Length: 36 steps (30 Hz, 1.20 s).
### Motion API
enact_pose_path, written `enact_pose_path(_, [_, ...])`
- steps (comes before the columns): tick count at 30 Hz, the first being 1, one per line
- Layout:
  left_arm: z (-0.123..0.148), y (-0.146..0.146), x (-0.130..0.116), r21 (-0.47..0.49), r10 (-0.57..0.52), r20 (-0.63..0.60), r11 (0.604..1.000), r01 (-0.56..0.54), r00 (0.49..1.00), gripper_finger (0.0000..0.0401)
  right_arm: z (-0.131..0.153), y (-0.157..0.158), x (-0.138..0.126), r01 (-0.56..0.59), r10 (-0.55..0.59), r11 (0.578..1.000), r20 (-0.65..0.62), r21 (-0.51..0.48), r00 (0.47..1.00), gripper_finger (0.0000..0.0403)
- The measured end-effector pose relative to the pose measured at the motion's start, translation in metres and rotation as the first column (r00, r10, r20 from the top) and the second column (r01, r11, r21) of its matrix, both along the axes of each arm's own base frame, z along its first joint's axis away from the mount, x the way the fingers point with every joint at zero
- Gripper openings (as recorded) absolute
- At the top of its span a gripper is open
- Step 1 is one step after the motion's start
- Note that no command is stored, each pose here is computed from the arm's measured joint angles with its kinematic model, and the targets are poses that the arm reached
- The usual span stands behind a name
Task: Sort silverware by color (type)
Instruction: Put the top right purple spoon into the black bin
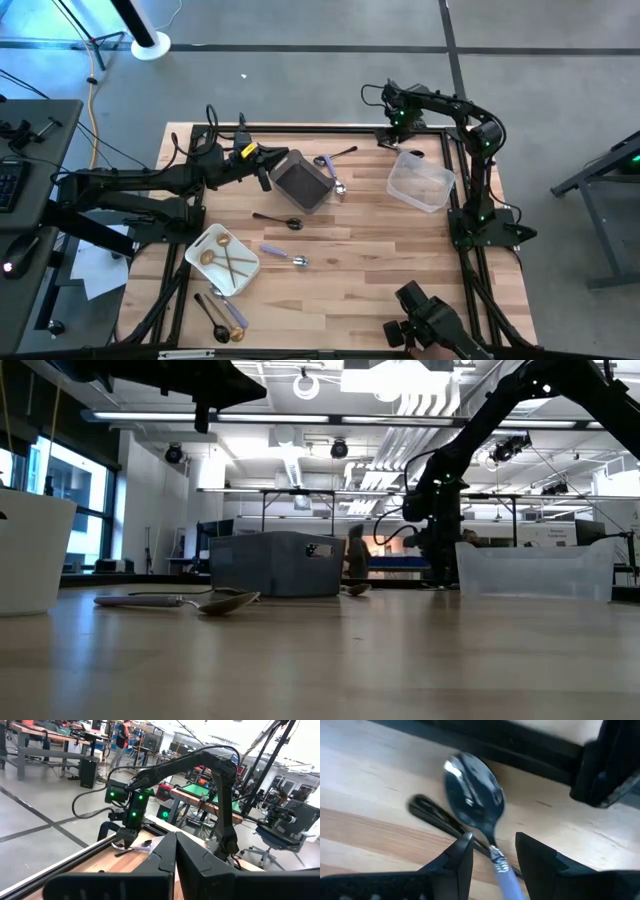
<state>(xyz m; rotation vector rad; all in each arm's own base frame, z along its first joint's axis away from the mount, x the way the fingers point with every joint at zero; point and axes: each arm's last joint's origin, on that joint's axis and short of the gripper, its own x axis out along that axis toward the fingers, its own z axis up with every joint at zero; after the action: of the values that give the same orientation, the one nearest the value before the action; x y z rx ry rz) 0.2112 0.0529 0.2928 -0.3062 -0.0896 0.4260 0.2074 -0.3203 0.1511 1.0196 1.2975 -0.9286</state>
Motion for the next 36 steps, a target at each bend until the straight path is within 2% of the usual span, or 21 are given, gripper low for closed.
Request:
enact_pose_path(12, [0.0, 0.0001, -0.0001, 0.0, 0.004, 0.0, 1.0, -0.004, 1.0, 0.0, -0.0089, 0.0047, -0.003, 0.059, -0.059, 0.998, 0.008, 0.005, 0.998, 0.0133])
enact_pose_path(26, [0.0, 0.0001, 0.0, 0.0, 0.004, 0.0, 1.0, -0.004, 1.0, 0.0, -0.0046, 0.0031, -0.0025, 0.08, -0.079, 0.997, 0.038, -0.022, 0.996, 0.0133])
enact_pose_path(36, [0.0, 0.0001, -0.0001, 0.0, 0.004, 0.0, 1.0, -0.004, 1.0, 0.0, -0.0042, 0.0035, -0.0015, 0.072, -0.072, 0.997, 0.068, -0.004, 0.995, 0.0133])
